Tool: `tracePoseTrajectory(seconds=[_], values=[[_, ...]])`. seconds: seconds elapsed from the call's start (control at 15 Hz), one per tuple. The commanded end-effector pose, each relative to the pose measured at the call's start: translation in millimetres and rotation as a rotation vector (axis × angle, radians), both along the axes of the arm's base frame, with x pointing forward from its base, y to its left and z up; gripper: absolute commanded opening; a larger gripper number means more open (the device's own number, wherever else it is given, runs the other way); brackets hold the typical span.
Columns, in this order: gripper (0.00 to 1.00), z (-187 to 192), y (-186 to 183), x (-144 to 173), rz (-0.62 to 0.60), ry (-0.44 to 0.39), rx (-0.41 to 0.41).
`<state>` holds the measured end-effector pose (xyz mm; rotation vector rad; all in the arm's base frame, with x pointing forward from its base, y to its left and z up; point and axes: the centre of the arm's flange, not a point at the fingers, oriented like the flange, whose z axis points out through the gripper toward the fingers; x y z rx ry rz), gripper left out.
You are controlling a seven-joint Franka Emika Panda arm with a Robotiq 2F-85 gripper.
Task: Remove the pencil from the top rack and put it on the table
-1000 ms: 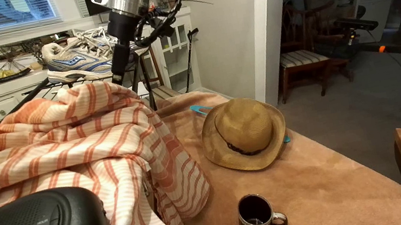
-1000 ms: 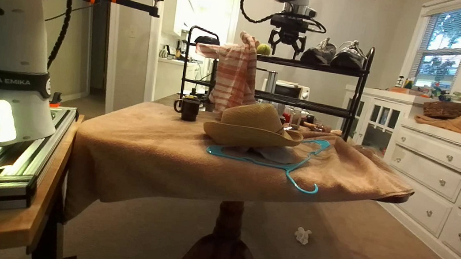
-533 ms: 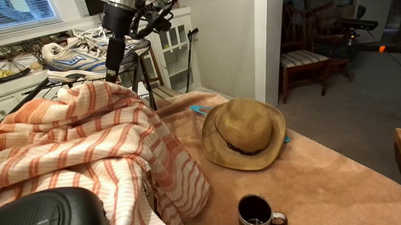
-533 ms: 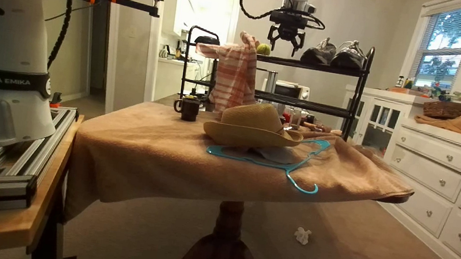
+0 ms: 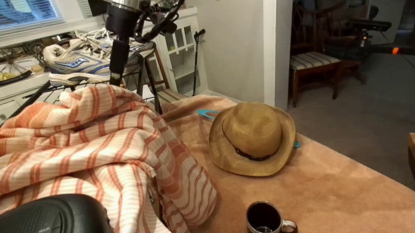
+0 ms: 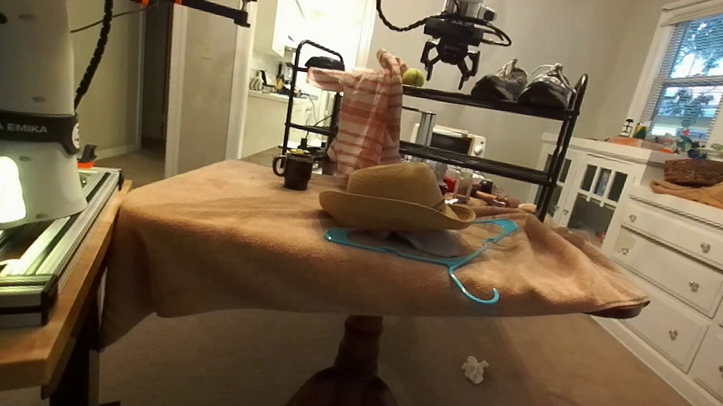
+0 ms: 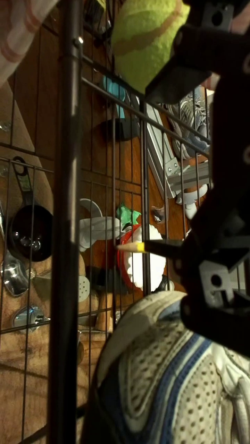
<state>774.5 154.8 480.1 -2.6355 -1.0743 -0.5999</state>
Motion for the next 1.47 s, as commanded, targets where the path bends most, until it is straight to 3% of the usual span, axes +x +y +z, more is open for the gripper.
tracePoseTrajectory(seconds=[0.0,0.47,0.6,0.87,1.13,1.4], values=[[1.0,-10,1,16,-0.01,-0.042,-0.025],[0.97,-21,-1,26,-0.036,-0.082,-0.016],[0.75,-21,-2,26,-0.039,-0.083,-0.019],[0.44,-20,-4,26,-0.039,-0.089,-0.029],[0.32,-22,-5,26,-0.042,-0.09,-0.035],[0.34,-21,-5,26,-0.047,-0.095,-0.037]])
